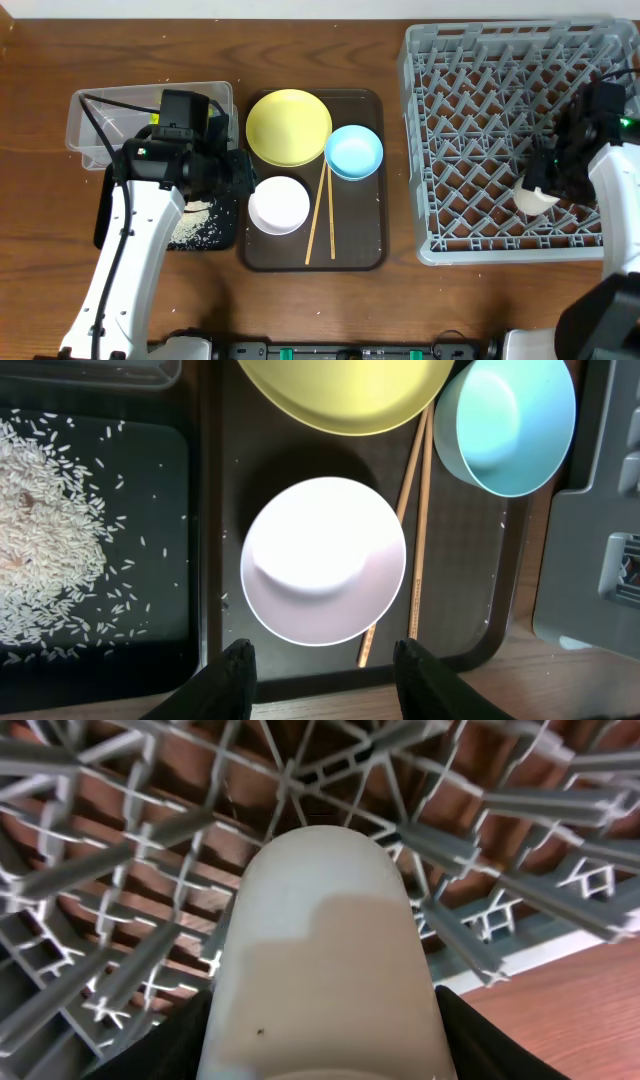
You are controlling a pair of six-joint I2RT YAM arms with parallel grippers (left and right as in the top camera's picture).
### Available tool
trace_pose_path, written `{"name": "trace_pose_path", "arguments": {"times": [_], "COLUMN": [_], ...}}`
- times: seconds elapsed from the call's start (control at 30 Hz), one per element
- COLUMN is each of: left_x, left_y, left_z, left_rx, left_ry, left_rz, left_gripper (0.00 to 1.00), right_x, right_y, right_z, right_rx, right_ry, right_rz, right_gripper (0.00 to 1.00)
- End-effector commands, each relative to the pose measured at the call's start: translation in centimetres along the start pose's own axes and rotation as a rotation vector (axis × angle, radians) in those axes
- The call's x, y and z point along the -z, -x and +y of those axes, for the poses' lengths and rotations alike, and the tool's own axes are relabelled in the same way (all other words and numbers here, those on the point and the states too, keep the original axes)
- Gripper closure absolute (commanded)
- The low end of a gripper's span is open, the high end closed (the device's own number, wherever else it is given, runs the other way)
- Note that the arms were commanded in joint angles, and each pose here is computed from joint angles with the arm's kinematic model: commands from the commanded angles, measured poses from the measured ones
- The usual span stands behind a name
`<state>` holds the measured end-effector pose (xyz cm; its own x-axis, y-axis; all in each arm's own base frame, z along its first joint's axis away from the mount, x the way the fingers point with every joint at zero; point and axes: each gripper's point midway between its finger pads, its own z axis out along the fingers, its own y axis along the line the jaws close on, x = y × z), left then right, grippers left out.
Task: Sort waste into correct bins and load items into the dishwasher rack
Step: 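Place the cup upside down in the dish rack with the right gripper, then move the right gripper to the light-blue bowl on the brown tray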
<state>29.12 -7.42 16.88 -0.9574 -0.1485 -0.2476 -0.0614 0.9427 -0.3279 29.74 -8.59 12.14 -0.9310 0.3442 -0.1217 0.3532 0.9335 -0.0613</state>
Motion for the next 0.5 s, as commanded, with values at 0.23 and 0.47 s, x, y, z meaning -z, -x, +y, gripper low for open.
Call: {"name": "trace_pose_path", "arguments": {"times": [0.23,0.47], "left_x": [0.2,0.2], "left_y": [0.1,0.0], "left_z": [0.3,0.3], "left_rx": [-0.01,-0.009], "left_ry": [0.013,0.014], "left_rz": [-0.006,-0.003], "left_gripper": [0.48,0.45], "right_x": [-1.9,0.0], "right_y": [-0.9,-0.6], "right_z": [0.8,0.8], "right_rx": [-0.021,-0.024], "right_ry": [0.046,0.055], "right_rz": [0.094,0.029], "right_gripper": [0.41,0.27]}}
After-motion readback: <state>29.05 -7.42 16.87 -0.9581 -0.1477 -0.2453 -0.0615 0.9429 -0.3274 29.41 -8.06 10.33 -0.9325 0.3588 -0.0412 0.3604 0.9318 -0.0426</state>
